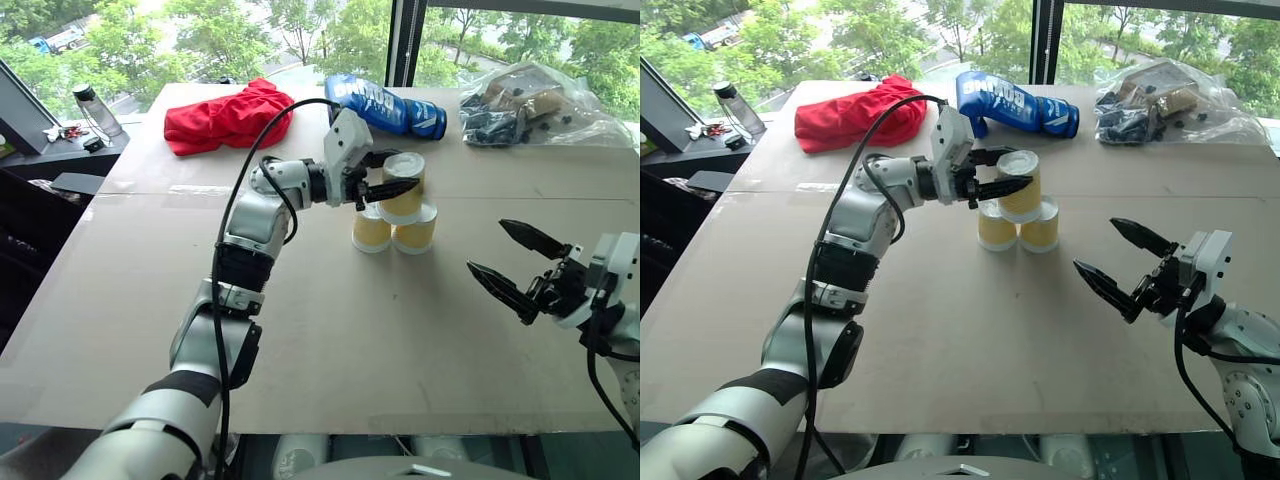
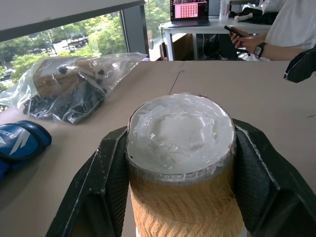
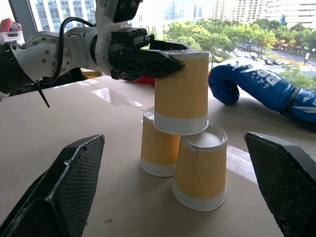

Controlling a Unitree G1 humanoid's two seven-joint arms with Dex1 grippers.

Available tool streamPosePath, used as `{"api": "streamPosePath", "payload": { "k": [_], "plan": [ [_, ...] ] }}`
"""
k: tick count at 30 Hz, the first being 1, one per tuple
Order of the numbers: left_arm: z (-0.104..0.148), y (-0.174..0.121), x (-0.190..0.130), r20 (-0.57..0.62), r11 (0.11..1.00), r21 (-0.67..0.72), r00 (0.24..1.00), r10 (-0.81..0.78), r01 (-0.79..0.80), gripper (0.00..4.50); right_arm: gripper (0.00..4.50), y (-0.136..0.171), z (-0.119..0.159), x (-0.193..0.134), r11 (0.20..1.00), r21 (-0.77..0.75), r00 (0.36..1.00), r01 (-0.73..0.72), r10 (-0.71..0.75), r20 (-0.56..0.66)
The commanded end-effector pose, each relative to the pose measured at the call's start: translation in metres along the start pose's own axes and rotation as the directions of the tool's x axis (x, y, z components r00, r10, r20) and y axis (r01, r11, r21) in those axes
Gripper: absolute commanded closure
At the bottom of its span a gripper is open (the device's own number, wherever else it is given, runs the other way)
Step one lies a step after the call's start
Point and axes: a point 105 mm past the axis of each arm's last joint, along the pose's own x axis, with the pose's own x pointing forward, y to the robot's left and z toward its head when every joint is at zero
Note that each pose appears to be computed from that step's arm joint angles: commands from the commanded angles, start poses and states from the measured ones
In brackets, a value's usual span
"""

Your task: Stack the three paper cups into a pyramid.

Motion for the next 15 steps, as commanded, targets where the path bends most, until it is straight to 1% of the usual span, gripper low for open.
{"api": "streamPosePath", "payload": {
  "k": [1, 4, 6, 8, 9, 10, 14, 15],
  "plan": [
    [0.004, -0.001, 0.005, -0.001, 0.999, 0.041, 1.0, -0.02, 0.02, 2.28, 0.0, -0.002, 0.009, -0.003, 0.999, -0.039, 1.0, 0.008, -0.007, 0.018],
    [0.004, 0.001, 0.005, 0.004, 0.999, 0.037, 1.0, -0.012, 0.012, 2.28, 0.0, -0.001, 0.008, -0.004, 0.999, -0.034, 1.0, 0.01, -0.009, 0.022],
    [0.006, 0.001, 0.005, 0.012, 0.999, 0.031, 1.0, -0.012, 0.012, 1.28, 0.0, 0.0, 0.007, -0.004, 0.999, -0.033, 1.0, 0.009, -0.009, 0.023],
    [0.009, 0.0, 0.003, 0.02, 0.999, 0.032, 1.0, -0.021, 0.02, 0.81, 0.0, 0.001, 0.006, -0.005, 0.999, -0.033, 1.0, 0.009, -0.008, 0.023],
    [0.011, 0.0, 0.002, 0.025, 0.999, 0.034, 0.999, -0.023, 0.022, 0.12, 0.0, 0.001, 0.006, -0.005, 0.999, -0.034, 1.0, 0.009, -0.008, 0.024],
    [0.016, 0.0, 0.0, 0.04, 0.999, 0.039, 0.999, -0.02, 0.019, 0.04, 0.0, 0.0, 0.006, -0.005, 0.999, -0.035, 1.0, 0.01, -0.01, 0.026],
    [0.033, 0.002, -0.007, 0.063, 0.996, 0.091, 0.998, 0.005, -0.011, 0.04, 0.0, -0.003, 0.006, -0.007, 0.999, -0.039, 0.999, 0.015, -0.013, 0.032],
    [0.044, 0.004, -0.009, 0.092, 0.994, 0.103, 0.996, 0.018, -0.027, 0.04, 0.0, -0.005, 0.007, -0.007, 0.999, -0.041, 0.999, 0.017, -0.016, 0.035]
  ]
}}
